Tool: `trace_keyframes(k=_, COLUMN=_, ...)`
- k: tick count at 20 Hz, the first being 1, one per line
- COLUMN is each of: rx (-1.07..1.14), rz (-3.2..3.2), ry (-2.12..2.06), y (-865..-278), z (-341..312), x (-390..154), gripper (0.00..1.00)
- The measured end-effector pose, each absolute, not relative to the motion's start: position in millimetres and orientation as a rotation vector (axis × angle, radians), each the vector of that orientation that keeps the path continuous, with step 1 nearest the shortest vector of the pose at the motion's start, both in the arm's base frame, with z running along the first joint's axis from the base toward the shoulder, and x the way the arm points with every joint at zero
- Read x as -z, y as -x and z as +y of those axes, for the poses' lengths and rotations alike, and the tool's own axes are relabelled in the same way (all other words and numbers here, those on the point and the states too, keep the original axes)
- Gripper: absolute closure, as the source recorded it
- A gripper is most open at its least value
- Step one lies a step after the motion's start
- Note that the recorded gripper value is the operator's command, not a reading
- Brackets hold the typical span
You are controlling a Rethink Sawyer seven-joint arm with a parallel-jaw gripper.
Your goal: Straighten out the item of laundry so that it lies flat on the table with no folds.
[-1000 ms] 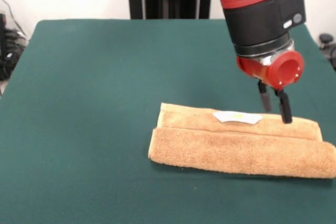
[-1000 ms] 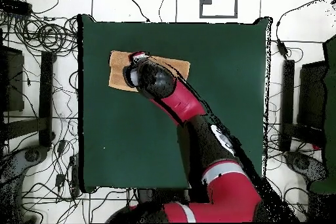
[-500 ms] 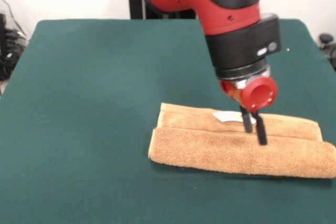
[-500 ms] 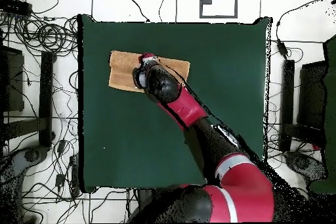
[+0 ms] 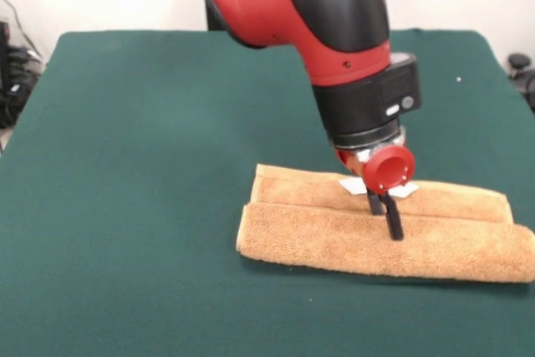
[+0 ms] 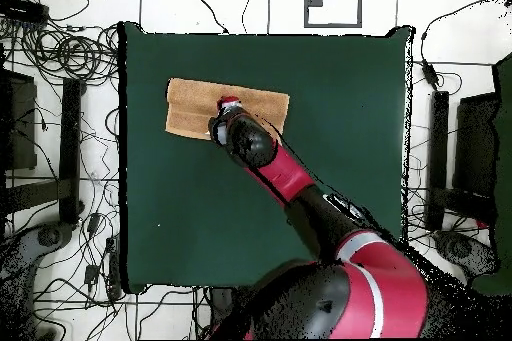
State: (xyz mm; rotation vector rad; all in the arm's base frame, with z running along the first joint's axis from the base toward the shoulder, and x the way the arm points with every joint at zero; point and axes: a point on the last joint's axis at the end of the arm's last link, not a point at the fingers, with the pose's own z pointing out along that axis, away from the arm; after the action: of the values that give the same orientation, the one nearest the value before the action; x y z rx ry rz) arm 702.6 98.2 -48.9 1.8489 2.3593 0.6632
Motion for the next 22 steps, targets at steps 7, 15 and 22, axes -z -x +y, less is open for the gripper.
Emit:
trace_keyframes(k=7, rx=-0.698, rz=2.366, ry=-1.835, y=-702.8, z=96.0, x=49.9, gripper=0.0)
trace_keyframes(k=15, rx=-0.717, rz=2.376, ry=-1.812, y=-701.6, z=94.2, x=50.3, gripper=0.0)
trace_keyframes(k=22, rx=-0.723, rz=2.385, ry=-1.792, y=-700.5, z=93.9, x=50.4, gripper=0.0)
